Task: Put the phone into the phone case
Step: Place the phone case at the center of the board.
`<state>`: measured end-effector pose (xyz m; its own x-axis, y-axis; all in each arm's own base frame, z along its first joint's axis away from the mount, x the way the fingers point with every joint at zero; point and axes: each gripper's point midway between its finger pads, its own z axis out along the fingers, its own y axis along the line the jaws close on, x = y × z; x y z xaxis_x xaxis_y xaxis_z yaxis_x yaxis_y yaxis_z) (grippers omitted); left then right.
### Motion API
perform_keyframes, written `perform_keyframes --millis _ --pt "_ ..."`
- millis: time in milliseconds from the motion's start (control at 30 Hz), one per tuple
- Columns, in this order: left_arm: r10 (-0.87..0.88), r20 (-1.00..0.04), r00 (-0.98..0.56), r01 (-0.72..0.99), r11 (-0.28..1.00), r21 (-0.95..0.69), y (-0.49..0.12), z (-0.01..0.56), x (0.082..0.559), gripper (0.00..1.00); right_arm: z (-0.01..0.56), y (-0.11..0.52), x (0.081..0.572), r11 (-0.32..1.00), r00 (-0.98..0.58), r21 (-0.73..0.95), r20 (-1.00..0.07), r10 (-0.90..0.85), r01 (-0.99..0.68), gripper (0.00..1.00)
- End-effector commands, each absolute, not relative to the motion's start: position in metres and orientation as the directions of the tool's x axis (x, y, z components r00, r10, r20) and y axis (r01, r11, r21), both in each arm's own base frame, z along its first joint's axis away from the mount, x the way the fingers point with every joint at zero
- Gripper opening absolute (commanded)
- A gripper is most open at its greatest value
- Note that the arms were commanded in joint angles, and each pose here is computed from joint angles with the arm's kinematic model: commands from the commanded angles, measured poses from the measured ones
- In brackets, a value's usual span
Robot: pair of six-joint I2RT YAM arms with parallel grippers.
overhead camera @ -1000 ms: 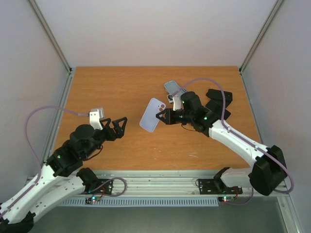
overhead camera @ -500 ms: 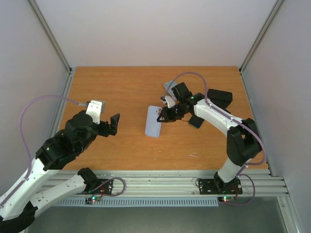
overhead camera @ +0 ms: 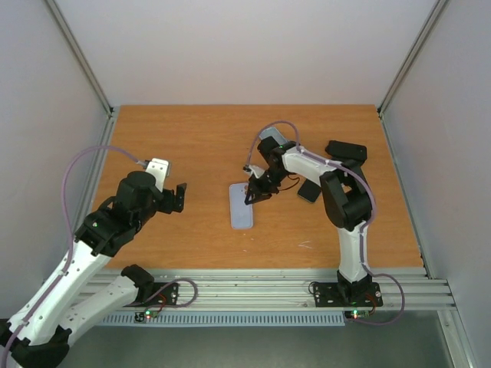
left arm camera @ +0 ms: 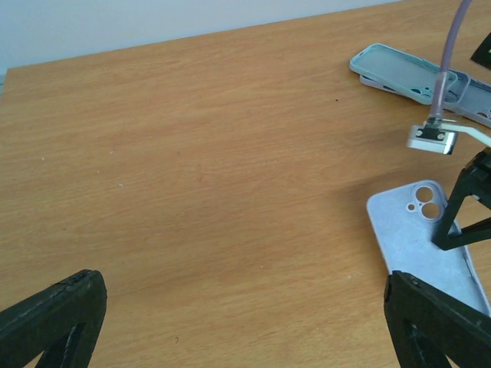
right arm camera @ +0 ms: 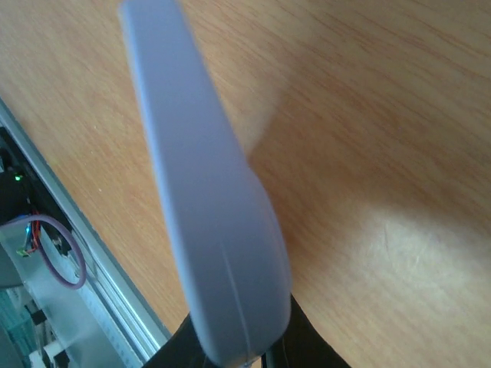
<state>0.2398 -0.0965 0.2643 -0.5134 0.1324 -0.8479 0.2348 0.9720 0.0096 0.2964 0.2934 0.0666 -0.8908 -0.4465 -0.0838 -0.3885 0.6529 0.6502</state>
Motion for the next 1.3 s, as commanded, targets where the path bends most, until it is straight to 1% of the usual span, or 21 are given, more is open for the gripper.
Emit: perform_keyframes --millis 0,167,267,300,333,600,700,800,900,1067,1133,1267 --pt "0.121 -0.863 -0.49 0.253 0.967 -0.008 -0.1 0.27 0.245 0.99 0.063 0.297 0.297 0.611 -0.858 0.674 -0.066 -0.51 -0.415 0.03" --pt "0.12 -0.856 -0.503 0.247 0.969 -0.01 -0.098 0.266 0.246 0.99 0.05 0.299 0.304 0.621 -0.854 0.668 -0.042 -0.518 -0.41 0.11" --pt "0.116 -0.856 -0.503 0.238 0.971 -0.008 -0.096 0.267 0.247 0.99 0.046 0.299 0.309 0.635 -0.856 0.652 -0.042 -0.515 -0.414 0.19" --pt "0.113 -0.856 -0.504 0.238 0.971 -0.012 -0.096 0.267 0.247 0.99 0.046 0.298 0.31 0.643 -0.857 0.644 -0.04 -0.513 -0.415 0.25" --pt "0.112 -0.856 -0.505 0.237 0.971 -0.013 -0.096 0.267 0.247 0.99 0.046 0.297 0.311 0.649 -0.859 0.636 -0.042 -0.511 -0.417 0.27" --pt "0.104 -0.857 -0.505 0.233 0.972 -0.019 -0.094 0.267 0.247 0.99 0.065 0.285 0.32 0.694 -0.863 0.553 -0.099 -0.496 -0.462 0.44" --pt "0.103 -0.857 -0.505 0.234 0.972 -0.021 -0.094 0.266 0.247 0.99 0.077 0.274 0.323 0.727 -0.868 0.494 -0.134 -0.479 -0.477 0.53" --pt "0.104 -0.856 -0.506 0.237 0.971 -0.022 -0.095 0.266 0.247 0.99 0.09 0.255 0.333 0.776 -0.886 0.429 -0.182 -0.427 -0.462 0.61" --pt "0.105 -0.855 -0.507 0.237 0.971 -0.022 -0.095 0.266 0.247 0.99 0.095 0.225 0.344 0.841 -0.913 0.359 -0.213 -0.349 -0.405 0.69" --pt "0.102 -0.858 -0.504 0.236 0.971 -0.024 -0.095 0.267 0.246 0.99 0.103 0.179 0.365 0.897 -0.934 0.311 -0.268 -0.235 -0.315 0.87" --pt "0.102 -0.858 -0.503 0.237 0.971 -0.024 -0.094 0.267 0.246 0.99 0.105 0.159 0.378 0.915 -0.938 0.297 -0.295 -0.184 -0.273 0.98" --pt "0.101 -0.858 -0.504 0.236 0.971 -0.024 -0.095 0.267 0.247 0.99 0.105 0.13 0.404 0.933 -0.936 0.301 -0.341 -0.088 -0.198 0.98"
